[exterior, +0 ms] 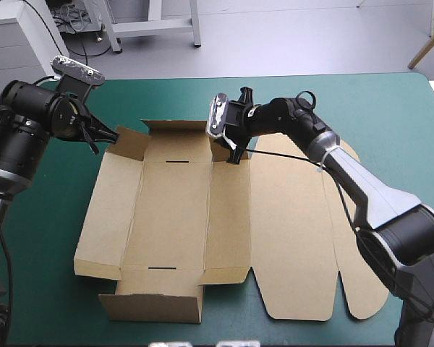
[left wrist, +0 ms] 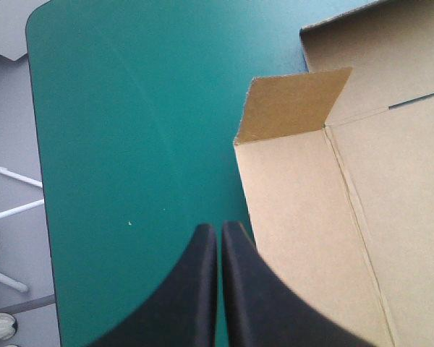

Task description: Fold the box

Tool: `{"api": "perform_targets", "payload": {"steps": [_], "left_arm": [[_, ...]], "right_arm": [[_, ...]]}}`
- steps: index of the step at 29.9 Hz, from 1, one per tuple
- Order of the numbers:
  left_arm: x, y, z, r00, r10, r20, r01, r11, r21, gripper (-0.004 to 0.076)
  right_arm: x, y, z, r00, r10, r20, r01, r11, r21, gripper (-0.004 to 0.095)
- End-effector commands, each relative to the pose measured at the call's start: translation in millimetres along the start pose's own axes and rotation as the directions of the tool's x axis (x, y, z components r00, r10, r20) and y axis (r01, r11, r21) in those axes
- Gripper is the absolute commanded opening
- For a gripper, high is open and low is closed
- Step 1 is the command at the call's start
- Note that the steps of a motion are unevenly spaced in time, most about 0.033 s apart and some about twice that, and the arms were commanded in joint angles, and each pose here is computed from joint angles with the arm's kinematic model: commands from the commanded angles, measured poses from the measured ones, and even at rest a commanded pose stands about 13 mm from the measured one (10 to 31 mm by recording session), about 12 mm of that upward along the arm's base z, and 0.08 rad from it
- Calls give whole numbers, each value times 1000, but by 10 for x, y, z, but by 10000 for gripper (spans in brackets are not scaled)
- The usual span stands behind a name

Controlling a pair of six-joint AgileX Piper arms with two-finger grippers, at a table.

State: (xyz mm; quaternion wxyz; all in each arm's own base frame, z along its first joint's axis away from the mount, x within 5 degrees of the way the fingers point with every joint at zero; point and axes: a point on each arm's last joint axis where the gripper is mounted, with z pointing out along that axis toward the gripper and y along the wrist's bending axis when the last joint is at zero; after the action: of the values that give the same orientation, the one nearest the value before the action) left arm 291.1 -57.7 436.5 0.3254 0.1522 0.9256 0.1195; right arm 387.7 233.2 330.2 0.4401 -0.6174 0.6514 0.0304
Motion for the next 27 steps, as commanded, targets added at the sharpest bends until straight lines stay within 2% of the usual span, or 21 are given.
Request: {"api": "perform_targets", "payload": {"steps": [1,6,10,14,15,20,23,27], "left_arm": [[46,65,-195,1000,-24,9,24,1000,-14,6],[46,65,-195,1000,-24,9,24,1000,-14,6],[44,65,-195,1000,-24,11,24,1000,-14,6],[45,65,-195,1000,-24,9,24,1000,-14,6],[45,65,-195,1000,-24,9,24,1000,-14,6],[46,68,-195,1000,-14,9,14,1000,-18,6],[53,92,-220,1000,-8,14,8,999,-37,6],[76,122,-299,1000,-2,32,4,999,-49,6]], "right_arm": [[-369,-200,-677,989,46,141,-69,984,163,551],[-497,-232,-1093,974,126,189,-167,960,223,452],[-519,-257,-1414,962,207,177,-252,921,297,240],[-502,-287,-1678,935,308,178,-354,855,379,4],[-495,-291,-1734,926,332,179,-377,837,396,-18],[-405,-283,-2082,878,456,145,-461,727,509,-19],[-324,-266,-2277,825,547,139,-521,643,562,-19],[-114,-273,-2537,758,644,108,-566,566,600,-19]]}}
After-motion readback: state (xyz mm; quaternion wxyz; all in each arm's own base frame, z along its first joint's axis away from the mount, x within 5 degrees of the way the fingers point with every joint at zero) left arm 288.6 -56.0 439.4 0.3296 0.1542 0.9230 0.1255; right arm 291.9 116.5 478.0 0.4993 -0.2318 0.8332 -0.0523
